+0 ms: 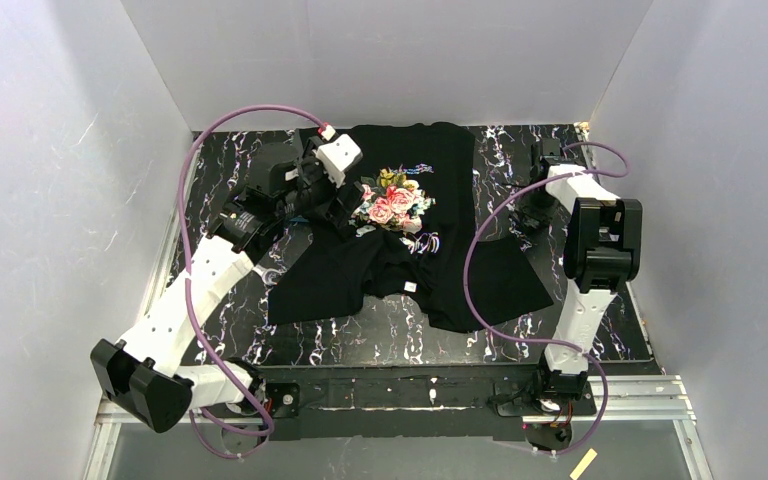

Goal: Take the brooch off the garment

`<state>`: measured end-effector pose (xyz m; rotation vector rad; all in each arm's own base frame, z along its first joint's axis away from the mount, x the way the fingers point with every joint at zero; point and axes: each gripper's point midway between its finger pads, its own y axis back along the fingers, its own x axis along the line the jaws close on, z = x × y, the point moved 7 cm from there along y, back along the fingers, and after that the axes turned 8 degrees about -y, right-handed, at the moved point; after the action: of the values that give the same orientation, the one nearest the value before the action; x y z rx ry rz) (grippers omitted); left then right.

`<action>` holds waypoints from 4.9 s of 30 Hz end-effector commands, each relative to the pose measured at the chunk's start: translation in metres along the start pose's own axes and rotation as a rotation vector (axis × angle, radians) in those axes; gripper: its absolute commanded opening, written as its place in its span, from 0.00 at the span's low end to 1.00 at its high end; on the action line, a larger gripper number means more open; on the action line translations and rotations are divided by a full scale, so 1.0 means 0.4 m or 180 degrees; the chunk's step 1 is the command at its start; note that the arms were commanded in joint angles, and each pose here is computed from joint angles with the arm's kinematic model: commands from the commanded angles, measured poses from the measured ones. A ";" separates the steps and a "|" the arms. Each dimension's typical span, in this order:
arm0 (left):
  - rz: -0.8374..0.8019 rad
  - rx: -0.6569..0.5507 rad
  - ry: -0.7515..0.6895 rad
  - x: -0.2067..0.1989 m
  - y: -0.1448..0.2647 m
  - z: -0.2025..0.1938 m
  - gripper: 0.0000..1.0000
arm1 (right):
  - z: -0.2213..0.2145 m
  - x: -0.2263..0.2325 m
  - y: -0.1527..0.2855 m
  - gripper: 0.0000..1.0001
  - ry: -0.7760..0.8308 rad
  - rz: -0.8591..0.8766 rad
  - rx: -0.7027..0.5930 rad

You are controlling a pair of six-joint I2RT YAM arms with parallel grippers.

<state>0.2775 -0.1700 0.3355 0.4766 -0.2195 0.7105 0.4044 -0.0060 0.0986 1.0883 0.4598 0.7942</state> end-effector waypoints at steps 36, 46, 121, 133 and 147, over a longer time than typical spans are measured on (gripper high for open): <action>-0.0163 0.0064 0.0147 0.031 -0.032 -0.031 0.79 | 0.073 0.056 0.009 0.68 -0.0116 0.0176 -0.0261; -0.0178 0.0198 0.0285 0.030 -0.026 -0.055 0.82 | 0.081 0.069 0.101 0.95 -0.0037 0.0585 -0.0233; -0.2090 0.3207 -0.1002 -0.193 0.409 -0.734 0.00 | -0.362 -0.348 0.143 0.84 0.5190 0.0331 0.1553; -0.1865 0.3346 -0.0652 -0.051 0.427 -0.774 0.00 | -0.346 -0.351 0.151 0.84 0.5149 0.0365 0.1660; -0.1943 0.3490 -0.0724 -0.012 0.474 -0.847 0.00 | -0.348 -0.367 0.158 0.84 0.5219 0.0366 0.1777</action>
<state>0.1586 0.1107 0.1019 1.5710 0.1406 0.1518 0.1933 -0.0173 0.0864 0.7197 2.0549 1.6079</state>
